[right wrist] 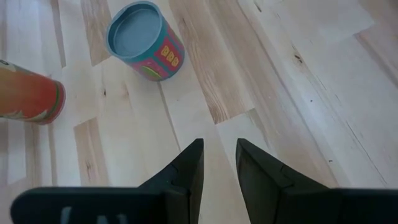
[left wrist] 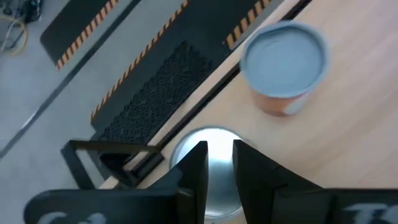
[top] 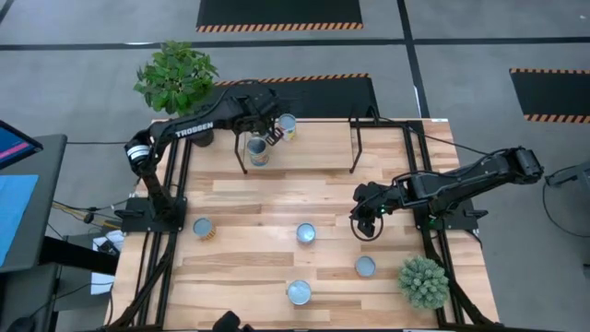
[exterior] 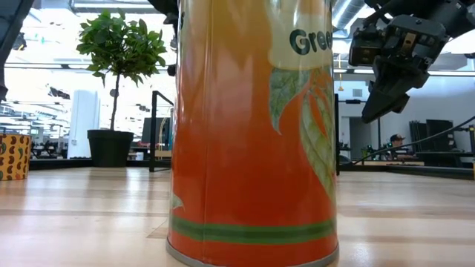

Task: Pick and place cans onto a shelf
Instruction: Adjust the canned pears on the shelf

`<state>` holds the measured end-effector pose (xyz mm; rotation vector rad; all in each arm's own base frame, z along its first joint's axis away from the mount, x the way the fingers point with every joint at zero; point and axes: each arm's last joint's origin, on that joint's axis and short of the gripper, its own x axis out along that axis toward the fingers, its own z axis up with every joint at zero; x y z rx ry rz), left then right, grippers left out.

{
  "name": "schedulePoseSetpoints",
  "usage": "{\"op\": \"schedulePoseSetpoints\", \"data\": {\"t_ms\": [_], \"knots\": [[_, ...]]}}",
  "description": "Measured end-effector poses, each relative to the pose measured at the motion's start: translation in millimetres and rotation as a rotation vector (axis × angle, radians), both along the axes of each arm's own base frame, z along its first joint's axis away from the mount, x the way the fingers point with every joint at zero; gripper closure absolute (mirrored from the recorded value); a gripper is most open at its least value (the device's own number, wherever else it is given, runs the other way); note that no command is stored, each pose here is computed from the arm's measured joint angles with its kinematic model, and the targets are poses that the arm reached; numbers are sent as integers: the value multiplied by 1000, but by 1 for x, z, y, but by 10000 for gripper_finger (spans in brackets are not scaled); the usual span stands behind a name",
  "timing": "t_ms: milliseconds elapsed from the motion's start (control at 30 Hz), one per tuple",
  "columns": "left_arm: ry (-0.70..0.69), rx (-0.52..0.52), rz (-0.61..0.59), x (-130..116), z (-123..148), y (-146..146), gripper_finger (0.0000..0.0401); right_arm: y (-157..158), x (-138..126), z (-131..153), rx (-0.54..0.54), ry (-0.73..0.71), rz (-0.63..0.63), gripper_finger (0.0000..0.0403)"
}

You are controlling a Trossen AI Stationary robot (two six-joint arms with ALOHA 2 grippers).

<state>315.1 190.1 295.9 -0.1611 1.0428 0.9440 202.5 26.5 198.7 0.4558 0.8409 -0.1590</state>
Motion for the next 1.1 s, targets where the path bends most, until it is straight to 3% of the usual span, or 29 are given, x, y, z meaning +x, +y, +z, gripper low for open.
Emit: {"op": "schedulePoseSetpoints", "data": {"t_ms": [267,533,700,833,1000,1100], "knots": [[-41,-31,135,-5,-6,4,337,0,0,0,0,0,1,285],[37,-29,55,-7,-10,3,337,0,0,0,-1,0,2,285],[24,-13,83,-6,-9,4,337,0,0,0,1,1,4,285],[31,-52,31,-6,-10,2,337,1,0,0,16,3,18,285],[14,-29,92,-7,-9,3,337,1,0,0,15,3,19,285],[0,-60,70,-6,-10,3,337,1,0,0,15,3,20,285]]}}
